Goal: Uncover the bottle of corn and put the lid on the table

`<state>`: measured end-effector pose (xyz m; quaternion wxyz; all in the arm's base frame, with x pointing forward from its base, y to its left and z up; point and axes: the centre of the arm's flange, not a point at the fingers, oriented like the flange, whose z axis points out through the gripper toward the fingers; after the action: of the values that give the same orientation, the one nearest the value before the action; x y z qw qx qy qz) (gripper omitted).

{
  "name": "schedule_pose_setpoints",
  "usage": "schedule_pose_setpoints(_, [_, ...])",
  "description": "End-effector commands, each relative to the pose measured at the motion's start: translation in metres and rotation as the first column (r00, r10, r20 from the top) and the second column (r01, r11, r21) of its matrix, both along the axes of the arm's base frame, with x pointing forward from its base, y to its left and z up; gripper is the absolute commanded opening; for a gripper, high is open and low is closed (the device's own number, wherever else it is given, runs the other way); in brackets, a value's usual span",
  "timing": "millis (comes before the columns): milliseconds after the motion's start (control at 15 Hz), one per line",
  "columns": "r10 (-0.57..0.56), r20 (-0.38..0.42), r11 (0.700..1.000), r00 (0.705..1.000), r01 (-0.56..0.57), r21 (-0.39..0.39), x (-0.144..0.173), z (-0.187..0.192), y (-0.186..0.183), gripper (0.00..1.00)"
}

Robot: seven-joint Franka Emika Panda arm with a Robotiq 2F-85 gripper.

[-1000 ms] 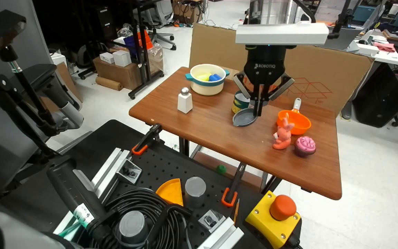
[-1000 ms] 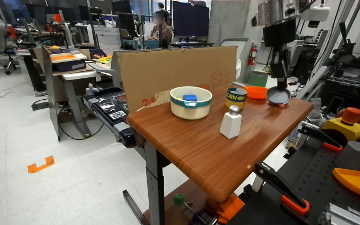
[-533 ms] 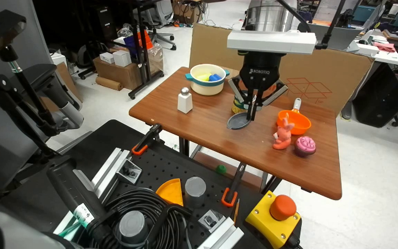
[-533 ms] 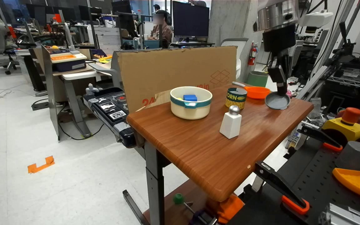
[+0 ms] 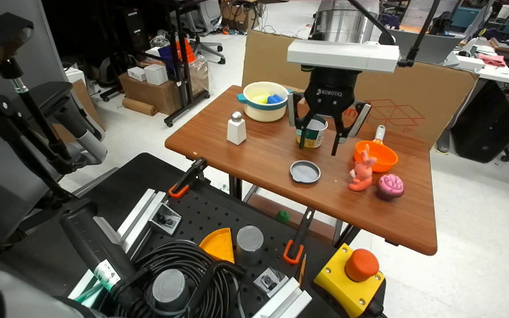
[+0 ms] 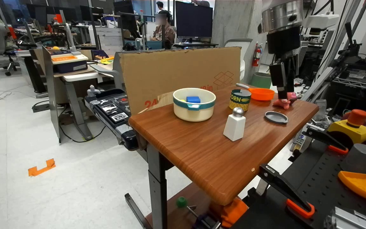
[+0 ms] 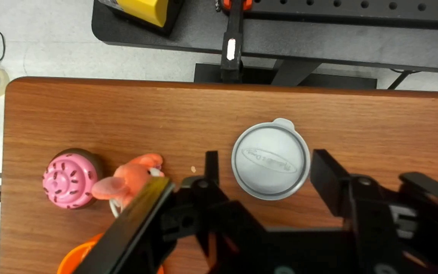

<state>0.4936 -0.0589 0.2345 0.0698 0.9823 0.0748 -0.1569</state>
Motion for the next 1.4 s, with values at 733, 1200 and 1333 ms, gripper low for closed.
schedule_pose_setpoints(733, [0.000,-0.011,1.000,1.000,0.000,-0.001,-0.0013,-0.0004,0.0023,1.00])
schedule_pose_setpoints(1200, [0.000,-0.011,1.000,1.000,0.000,-0.001,-0.0013,-0.0004,0.0023,1.00])
schedule_pose_setpoints(1333, [0.000,-0.011,1.000,1.000,0.000,-0.002,-0.0014,-0.0004,0.0023,1.00])
